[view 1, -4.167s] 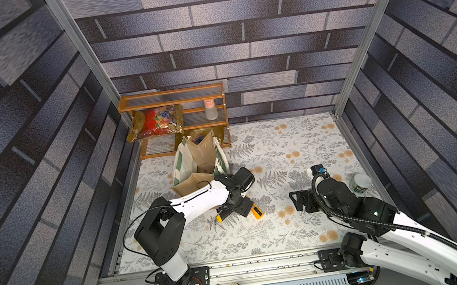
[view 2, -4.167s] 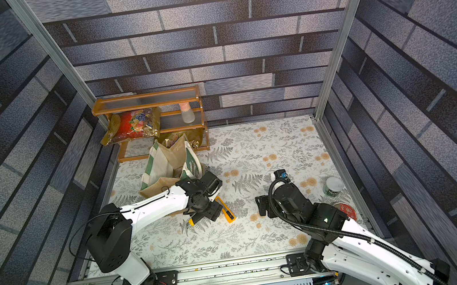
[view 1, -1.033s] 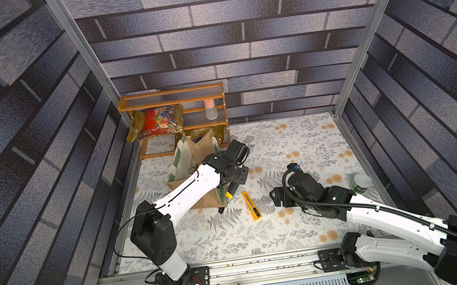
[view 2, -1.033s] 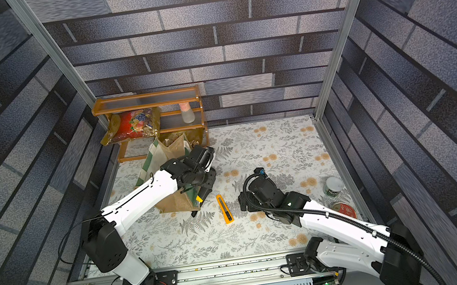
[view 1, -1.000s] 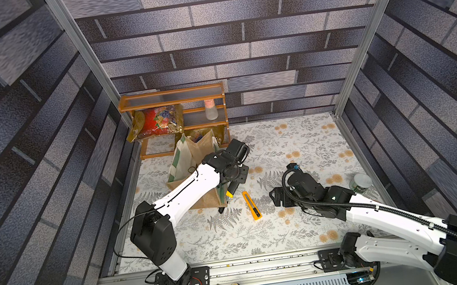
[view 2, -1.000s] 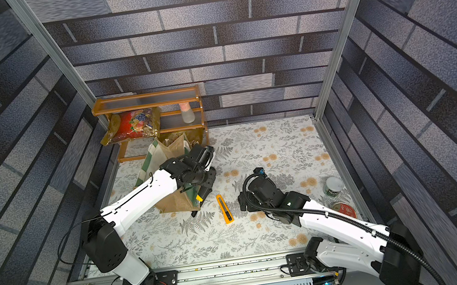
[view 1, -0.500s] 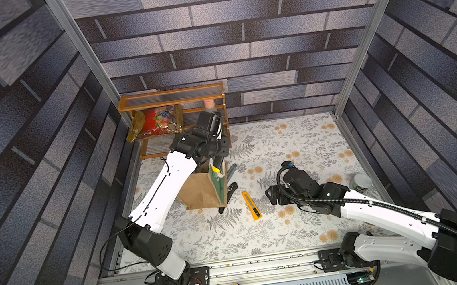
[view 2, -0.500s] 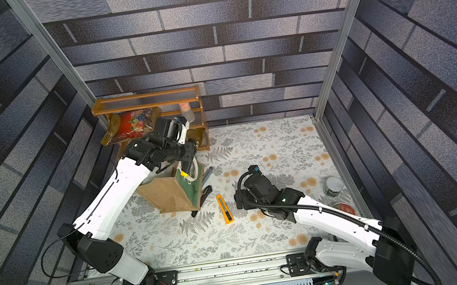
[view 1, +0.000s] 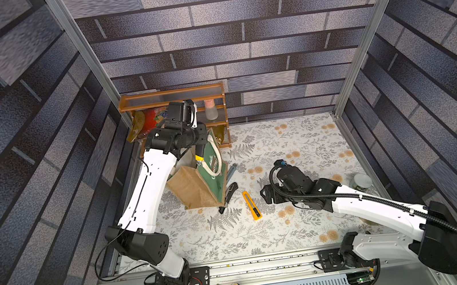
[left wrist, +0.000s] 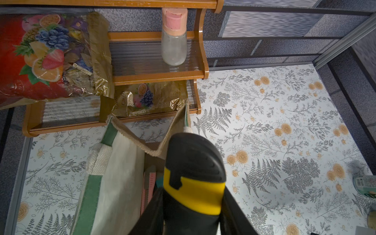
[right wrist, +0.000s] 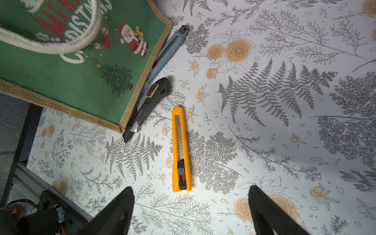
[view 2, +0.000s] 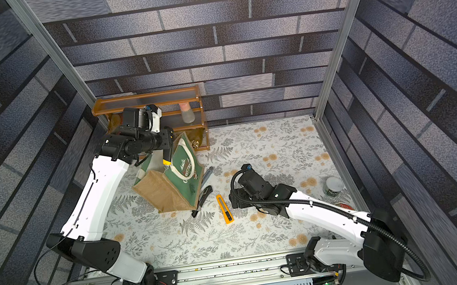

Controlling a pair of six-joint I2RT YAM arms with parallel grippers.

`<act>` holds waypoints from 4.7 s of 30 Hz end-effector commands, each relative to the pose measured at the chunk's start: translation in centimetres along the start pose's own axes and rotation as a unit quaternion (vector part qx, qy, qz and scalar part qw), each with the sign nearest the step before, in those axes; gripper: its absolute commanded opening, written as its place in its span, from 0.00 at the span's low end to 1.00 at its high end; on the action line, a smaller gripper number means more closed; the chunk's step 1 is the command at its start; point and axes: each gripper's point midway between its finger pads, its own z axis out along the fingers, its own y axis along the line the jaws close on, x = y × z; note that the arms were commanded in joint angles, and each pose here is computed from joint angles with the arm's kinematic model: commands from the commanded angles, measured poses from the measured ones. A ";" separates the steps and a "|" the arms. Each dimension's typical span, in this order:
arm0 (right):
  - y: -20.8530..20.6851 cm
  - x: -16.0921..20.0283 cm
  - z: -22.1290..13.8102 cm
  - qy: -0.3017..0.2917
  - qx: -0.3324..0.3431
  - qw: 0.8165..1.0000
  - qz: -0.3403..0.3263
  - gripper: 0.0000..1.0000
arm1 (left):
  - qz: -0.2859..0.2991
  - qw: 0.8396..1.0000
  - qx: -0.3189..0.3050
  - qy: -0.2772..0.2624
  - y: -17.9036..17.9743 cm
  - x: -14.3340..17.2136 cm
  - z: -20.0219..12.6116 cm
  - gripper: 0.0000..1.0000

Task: Place the art knife into the pouch
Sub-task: Place the utility knife in the pouch, then pick up the utility knife at the center of the board.

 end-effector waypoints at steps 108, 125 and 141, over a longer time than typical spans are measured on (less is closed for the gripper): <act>1.8 9.6 9.6 0.174 0.157 0.966 -0.111 0.35 | -0.089 0.996 -0.004 0.007 3.5 12.6 -4.0 1.00; 4.4 5.0 7.0 0.082 0.115 0.987 -0.073 0.33 | -0.080 0.997 0.000 0.000 3.4 12.3 -4.3 1.00; 12.8 -6.5 -0.3 -0.057 0.039 0.986 -0.149 0.30 | -0.062 0.997 -0.051 -0.006 6.3 13.1 -5.8 1.00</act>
